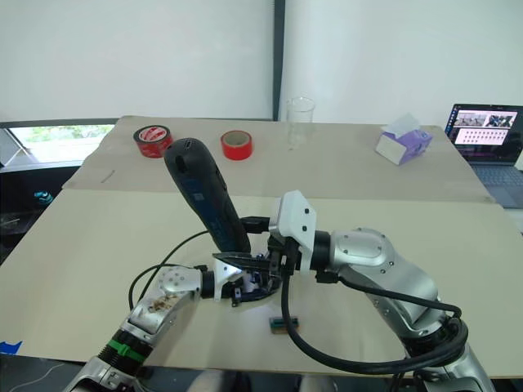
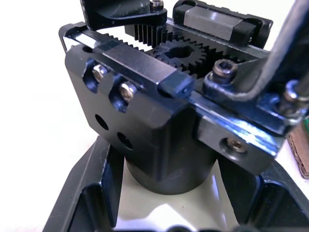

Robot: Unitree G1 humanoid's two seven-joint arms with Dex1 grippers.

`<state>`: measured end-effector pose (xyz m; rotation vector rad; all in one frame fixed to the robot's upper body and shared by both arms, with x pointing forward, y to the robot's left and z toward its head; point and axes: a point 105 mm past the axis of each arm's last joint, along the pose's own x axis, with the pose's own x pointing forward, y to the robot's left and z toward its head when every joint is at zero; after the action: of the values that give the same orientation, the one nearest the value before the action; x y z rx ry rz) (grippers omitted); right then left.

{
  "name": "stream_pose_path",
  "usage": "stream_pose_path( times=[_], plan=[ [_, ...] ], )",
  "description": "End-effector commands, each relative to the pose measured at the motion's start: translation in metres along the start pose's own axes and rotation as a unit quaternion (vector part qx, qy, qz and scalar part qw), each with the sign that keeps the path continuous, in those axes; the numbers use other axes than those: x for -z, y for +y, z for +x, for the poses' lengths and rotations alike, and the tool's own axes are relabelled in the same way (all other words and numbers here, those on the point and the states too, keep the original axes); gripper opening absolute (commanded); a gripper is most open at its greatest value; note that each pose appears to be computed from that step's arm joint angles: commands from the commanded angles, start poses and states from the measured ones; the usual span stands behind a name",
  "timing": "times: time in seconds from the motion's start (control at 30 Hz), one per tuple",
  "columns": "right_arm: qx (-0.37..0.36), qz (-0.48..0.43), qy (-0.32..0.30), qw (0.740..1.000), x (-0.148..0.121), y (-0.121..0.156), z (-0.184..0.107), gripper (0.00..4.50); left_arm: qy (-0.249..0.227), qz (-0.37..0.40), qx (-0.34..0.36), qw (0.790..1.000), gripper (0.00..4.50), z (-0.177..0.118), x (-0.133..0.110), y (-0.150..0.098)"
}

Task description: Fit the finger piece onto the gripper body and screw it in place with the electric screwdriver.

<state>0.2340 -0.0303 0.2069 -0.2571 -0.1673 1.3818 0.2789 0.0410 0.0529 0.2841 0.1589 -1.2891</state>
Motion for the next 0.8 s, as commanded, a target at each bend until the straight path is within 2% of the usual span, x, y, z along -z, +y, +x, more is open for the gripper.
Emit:
stream_pose_path(
  times=[0.03,0.4,0.8],
  plan=[
    [0.032,0.078,0.106,0.991,0.062,-0.005,-0.009,1.93,0.018,-0.016,-0.007,1.0,2.3,-0.005,0.01,0.0],
    [0.028,0.047,0.023,0.998,0.018,-0.019,-0.018,1.93,0.019,-0.015,-0.012,1.0,2.3,-0.005,0.01,0.002],
    [-0.014,-0.017,-0.068,0.997,-0.036,-0.018,-0.033,1.93,0.024,-0.016,-0.04,0.999,2.3,-0.001,0.014,0.008]
  ],
)
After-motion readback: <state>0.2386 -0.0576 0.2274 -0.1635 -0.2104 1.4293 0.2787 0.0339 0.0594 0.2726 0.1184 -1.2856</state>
